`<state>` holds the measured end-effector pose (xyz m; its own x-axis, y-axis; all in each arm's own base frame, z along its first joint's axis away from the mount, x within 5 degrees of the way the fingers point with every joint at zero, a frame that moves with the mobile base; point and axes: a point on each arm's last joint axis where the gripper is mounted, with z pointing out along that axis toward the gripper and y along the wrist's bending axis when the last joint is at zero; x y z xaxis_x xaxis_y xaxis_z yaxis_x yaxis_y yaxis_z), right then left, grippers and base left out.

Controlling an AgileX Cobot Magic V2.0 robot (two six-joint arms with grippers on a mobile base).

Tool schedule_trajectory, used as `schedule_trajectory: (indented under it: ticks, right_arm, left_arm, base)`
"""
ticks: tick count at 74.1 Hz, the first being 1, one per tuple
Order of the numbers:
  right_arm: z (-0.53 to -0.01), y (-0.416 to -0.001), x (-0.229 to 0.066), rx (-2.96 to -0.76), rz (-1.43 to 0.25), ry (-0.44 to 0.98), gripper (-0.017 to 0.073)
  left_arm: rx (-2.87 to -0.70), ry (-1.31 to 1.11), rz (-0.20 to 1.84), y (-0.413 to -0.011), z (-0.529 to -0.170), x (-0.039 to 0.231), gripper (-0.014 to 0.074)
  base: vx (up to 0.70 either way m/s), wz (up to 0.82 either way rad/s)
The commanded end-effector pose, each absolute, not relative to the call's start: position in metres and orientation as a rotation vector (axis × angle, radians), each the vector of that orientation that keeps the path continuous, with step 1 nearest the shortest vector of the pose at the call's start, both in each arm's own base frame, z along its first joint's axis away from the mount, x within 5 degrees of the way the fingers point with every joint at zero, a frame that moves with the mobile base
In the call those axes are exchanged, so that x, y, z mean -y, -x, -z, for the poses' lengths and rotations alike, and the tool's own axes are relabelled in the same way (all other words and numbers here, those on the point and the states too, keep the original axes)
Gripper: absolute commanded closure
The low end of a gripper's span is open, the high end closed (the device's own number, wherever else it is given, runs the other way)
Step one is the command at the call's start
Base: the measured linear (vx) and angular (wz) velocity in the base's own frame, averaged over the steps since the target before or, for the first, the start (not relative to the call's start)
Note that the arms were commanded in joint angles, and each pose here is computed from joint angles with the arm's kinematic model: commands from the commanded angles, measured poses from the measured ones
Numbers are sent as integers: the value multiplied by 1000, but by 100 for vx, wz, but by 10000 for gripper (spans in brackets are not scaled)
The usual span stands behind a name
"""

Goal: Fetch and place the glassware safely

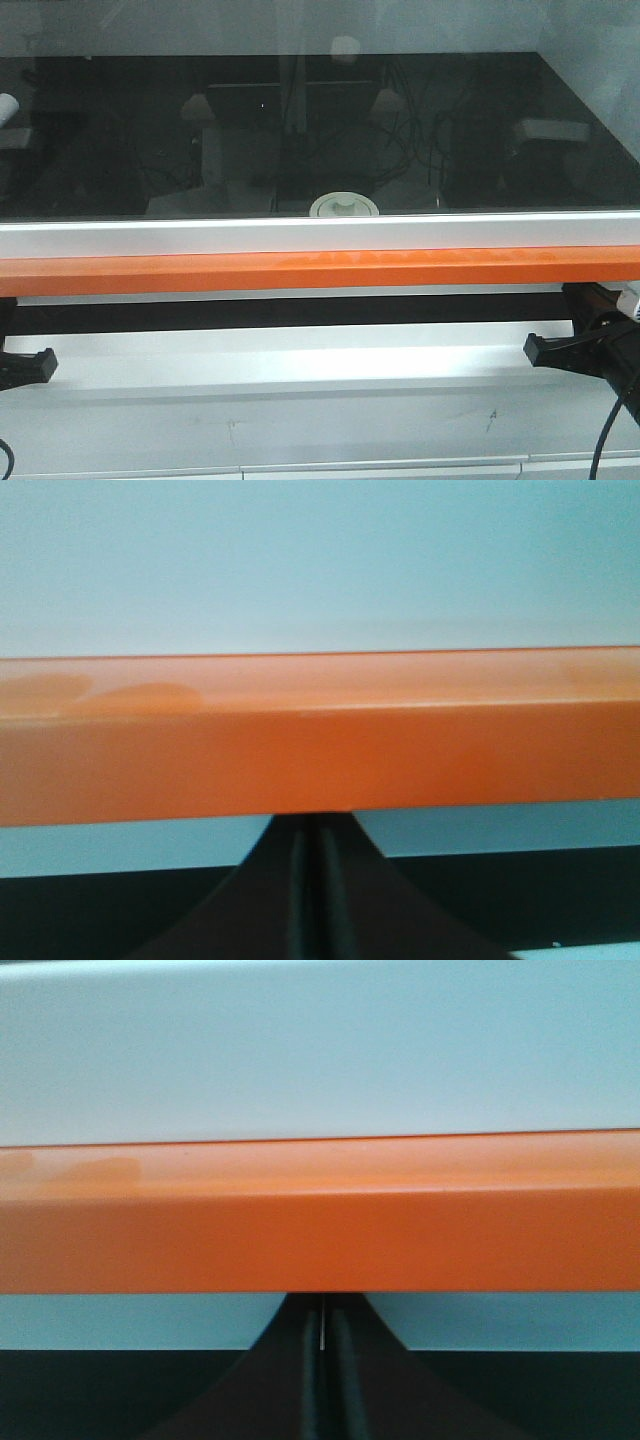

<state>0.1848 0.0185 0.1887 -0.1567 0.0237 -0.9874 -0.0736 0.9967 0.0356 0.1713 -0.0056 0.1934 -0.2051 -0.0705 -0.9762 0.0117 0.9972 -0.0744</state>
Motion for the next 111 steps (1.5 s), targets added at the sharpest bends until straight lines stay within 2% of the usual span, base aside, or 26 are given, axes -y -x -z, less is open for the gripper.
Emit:
schedule_trajectory:
  ticks: [1, 31, 59, 85, 111]
  right_arm:
    - [-208, -190, -19, -1566, -84, 47, 560]
    - [-214, -189, -25, -1498, -102, 123, 560]
    - [-222, -185, -24, -1450, -114, 109, 560]
    - [-227, -181, -24, -1427, -120, 102, 560]
    - [-227, -181, -23, -1425, -120, 97, 560]
  left_arm:
    - [-1619, 42, 89, -182, -214, 7, 601]
    - [-1573, 38, 90, -182, -218, 7, 601]
    - [-1520, -67, 104, -181, -223, 14, 601]
    - [-1404, 93, 112, -164, -218, 4, 601]
    - [-1397, 98, 122, -164, -218, 4, 601]
  base:
    - [0, 0]
    - [0, 0]
    - [0, 0]
    - [0, 0]
    - [0, 0]
